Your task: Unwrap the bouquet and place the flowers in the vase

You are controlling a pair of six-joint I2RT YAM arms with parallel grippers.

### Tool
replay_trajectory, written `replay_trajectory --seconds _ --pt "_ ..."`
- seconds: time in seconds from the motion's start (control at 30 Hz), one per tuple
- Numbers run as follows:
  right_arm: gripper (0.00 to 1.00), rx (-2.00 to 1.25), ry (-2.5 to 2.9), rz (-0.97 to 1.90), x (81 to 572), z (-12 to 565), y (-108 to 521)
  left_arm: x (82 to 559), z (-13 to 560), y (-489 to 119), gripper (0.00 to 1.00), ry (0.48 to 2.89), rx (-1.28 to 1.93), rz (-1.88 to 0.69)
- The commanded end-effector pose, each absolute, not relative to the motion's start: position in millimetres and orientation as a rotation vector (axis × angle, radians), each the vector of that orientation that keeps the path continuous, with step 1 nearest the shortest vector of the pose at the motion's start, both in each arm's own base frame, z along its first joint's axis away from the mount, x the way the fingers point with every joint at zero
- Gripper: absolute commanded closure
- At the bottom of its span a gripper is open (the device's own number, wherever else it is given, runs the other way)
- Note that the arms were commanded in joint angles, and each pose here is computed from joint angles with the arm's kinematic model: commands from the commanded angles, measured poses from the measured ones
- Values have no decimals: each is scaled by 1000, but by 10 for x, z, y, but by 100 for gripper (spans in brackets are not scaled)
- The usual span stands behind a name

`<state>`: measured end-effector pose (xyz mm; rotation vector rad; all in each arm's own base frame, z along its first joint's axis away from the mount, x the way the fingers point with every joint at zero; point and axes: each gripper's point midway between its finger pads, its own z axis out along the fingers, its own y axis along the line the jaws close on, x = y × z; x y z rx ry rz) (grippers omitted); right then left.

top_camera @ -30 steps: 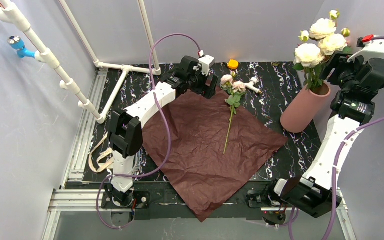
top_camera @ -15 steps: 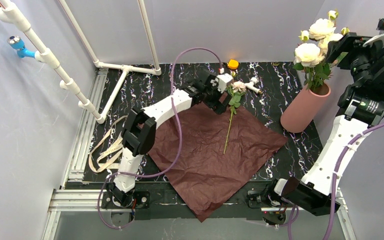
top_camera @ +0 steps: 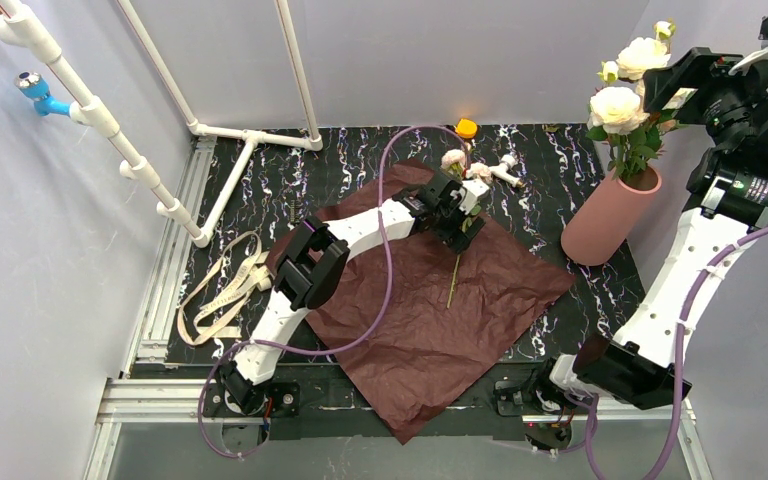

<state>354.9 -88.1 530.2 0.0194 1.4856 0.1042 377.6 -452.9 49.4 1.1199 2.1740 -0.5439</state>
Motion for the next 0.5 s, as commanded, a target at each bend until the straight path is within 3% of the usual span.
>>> replay_trajectory --seconds 0.0,0.1,0.3,0.47 --pt "2 -12 1466 116 3481 5410 -802 3912 918 -4783 9 2056 1034 -584" --pt "2 -14 1471 118 3492 5395 -804 3940 790 -4789 10 2052 1048 -498" --pt "2 -17 1474 112 3508 5407 -819 4246 499 -4510 19 2066 1001 -180" --pt "2 -9 1468 109 3536 5442 -845 4269 408 -4440 28 2060 1054 -94"
